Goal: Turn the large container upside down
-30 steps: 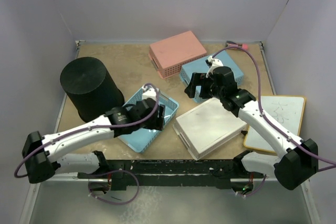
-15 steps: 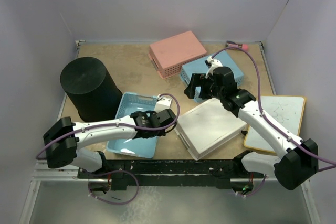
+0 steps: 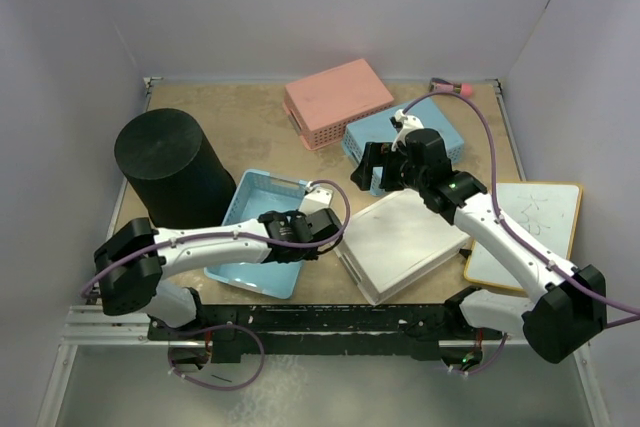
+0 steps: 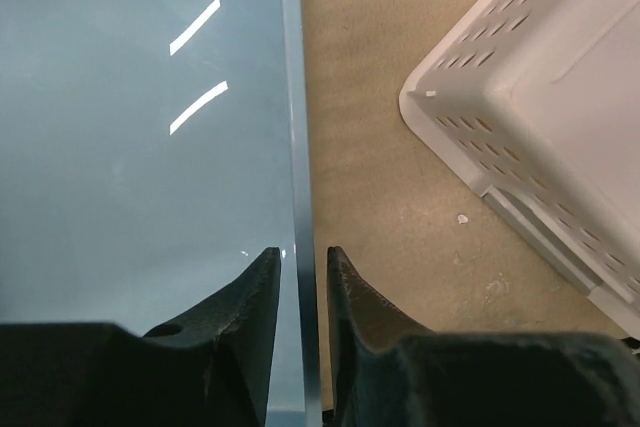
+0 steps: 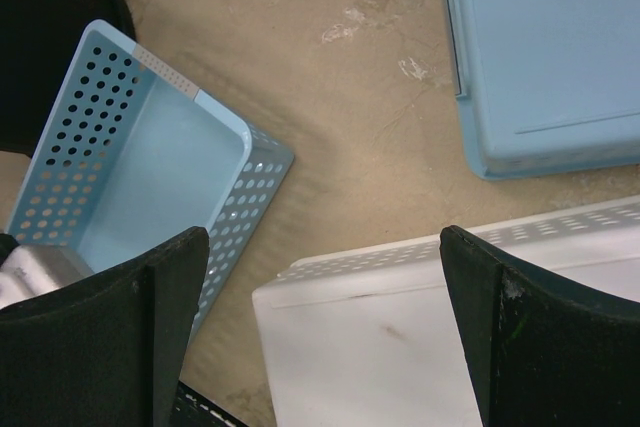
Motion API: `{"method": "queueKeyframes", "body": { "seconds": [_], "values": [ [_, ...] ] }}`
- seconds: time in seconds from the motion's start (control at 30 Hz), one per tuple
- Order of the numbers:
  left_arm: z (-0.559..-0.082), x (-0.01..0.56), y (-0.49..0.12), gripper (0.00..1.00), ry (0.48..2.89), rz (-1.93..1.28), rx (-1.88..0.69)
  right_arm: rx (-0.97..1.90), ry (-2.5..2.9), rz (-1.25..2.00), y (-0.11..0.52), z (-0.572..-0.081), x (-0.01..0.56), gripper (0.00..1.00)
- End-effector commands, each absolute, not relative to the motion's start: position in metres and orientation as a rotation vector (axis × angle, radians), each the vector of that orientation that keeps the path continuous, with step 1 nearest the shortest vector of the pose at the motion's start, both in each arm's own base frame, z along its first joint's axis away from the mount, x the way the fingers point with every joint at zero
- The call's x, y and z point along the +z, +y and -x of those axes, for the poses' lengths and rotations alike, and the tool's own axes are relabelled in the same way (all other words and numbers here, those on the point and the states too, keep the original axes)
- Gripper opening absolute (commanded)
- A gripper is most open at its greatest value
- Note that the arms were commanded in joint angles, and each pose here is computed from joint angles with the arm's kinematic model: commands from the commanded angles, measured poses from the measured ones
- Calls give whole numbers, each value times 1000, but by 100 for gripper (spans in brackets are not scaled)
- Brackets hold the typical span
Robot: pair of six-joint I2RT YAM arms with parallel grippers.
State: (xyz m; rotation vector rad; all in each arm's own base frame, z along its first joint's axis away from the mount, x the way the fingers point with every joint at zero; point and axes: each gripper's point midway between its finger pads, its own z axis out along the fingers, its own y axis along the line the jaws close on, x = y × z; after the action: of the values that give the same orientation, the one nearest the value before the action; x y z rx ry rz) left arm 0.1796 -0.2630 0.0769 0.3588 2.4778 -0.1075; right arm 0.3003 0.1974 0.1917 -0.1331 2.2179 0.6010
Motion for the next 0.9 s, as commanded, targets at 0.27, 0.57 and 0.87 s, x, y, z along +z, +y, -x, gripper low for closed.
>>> {"method": "queueKeyframes", "body": {
  "seconds": [0.27, 0.57, 0.87],
  "values": [
    [-192, 146, -297, 0, 2377, -288, -316, 625, 2165, 135, 198, -299, 209, 100],
    [-212, 255, -306, 0, 2174, -68, -939, 612, 2154, 134, 195, -299, 213, 100],
    [-221, 296, -309, 0, 2001, 75, -1331, 587, 2139, 106, 188, -296, 218, 100]
  ]
}}
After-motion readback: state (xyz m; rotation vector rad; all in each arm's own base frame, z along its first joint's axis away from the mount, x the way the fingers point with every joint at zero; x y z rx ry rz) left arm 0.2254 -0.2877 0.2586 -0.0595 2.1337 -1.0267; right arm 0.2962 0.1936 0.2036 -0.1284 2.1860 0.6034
